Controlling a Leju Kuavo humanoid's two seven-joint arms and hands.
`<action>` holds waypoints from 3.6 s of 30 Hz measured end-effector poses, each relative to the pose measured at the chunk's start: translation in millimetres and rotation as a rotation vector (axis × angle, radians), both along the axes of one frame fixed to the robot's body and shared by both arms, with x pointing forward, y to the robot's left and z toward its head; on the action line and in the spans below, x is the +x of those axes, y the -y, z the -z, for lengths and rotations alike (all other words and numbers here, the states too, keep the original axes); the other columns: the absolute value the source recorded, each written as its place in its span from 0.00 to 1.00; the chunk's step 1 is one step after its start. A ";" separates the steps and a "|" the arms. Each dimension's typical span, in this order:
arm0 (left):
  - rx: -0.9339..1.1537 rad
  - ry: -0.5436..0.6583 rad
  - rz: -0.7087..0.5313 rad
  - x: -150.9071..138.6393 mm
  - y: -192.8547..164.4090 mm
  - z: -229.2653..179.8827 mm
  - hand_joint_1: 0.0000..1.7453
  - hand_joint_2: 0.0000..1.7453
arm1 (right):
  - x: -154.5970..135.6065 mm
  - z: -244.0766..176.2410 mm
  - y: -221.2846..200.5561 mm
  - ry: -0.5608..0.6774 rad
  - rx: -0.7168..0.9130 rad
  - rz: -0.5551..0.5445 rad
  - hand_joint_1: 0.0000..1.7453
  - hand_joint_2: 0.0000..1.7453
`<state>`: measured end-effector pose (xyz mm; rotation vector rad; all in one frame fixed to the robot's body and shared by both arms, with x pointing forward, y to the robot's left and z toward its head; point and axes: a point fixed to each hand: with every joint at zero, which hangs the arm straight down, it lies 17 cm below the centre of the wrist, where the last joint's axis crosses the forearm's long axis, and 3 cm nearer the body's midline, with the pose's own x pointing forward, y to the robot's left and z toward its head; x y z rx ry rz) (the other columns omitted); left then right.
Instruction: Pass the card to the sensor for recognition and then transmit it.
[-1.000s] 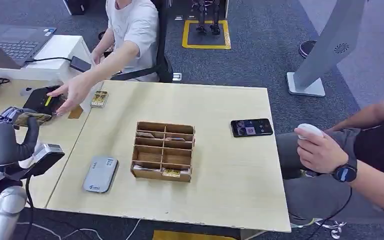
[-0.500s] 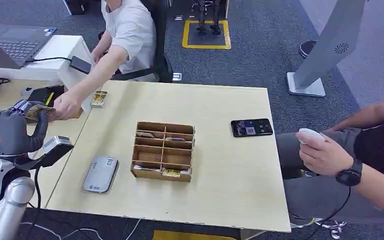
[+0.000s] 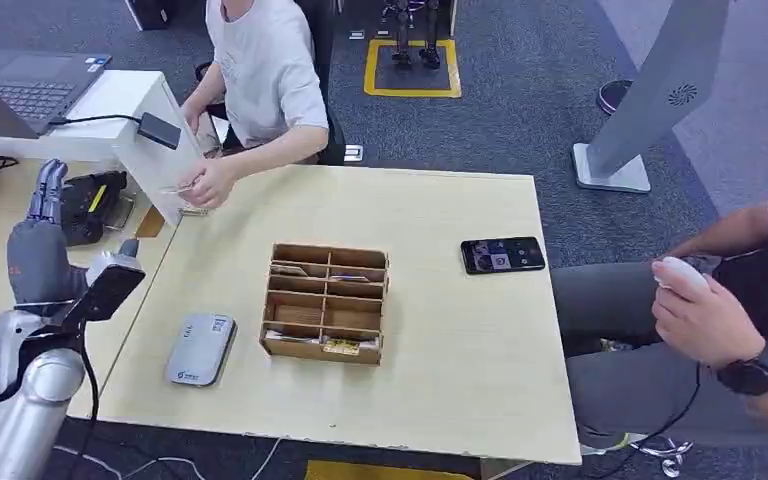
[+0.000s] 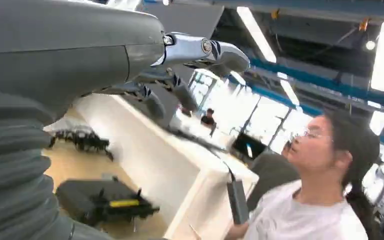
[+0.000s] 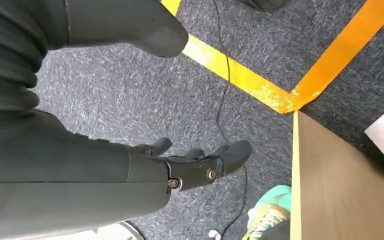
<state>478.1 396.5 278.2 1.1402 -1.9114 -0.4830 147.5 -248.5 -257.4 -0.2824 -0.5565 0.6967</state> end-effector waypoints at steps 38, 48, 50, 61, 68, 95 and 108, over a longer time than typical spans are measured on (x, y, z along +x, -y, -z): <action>0.534 -0.056 0.699 -127.0 261.5 67.7 0.00 1.00 | -10.7 1.7 14.4 0.009 0.017 0.071 0.00 1.00; 0.571 -0.045 0.731 -143.1 276.0 79.7 0.00 1.00 | -11.4 2.1 16.5 0.005 0.011 0.072 0.00 1.00; 0.583 -0.040 0.712 -141.9 274.3 81.4 0.00 1.00 | -12.2 2.5 17.4 0.001 0.007 0.072 0.00 1.00; 0.679 -0.112 0.572 -118.6 266.3 118.5 0.00 1.00 | -12.1 2.8 18.3 -0.004 0.003 0.075 0.00 1.00; 0.617 -0.212 0.519 -95.2 263.5 136.4 0.00 1.00 | -11.3 2.7 19.0 -0.004 0.000 0.077 0.00 1.00; 0.563 -0.339 0.466 -74.6 247.5 164.3 0.00 1.00 | -10.6 2.7 21.4 -0.006 -0.003 0.093 0.00 1.00; 0.563 -0.339 0.465 -74.4 247.2 164.3 0.00 1.00 | -10.4 2.7 21.4 -0.005 -0.003 0.093 0.00 1.00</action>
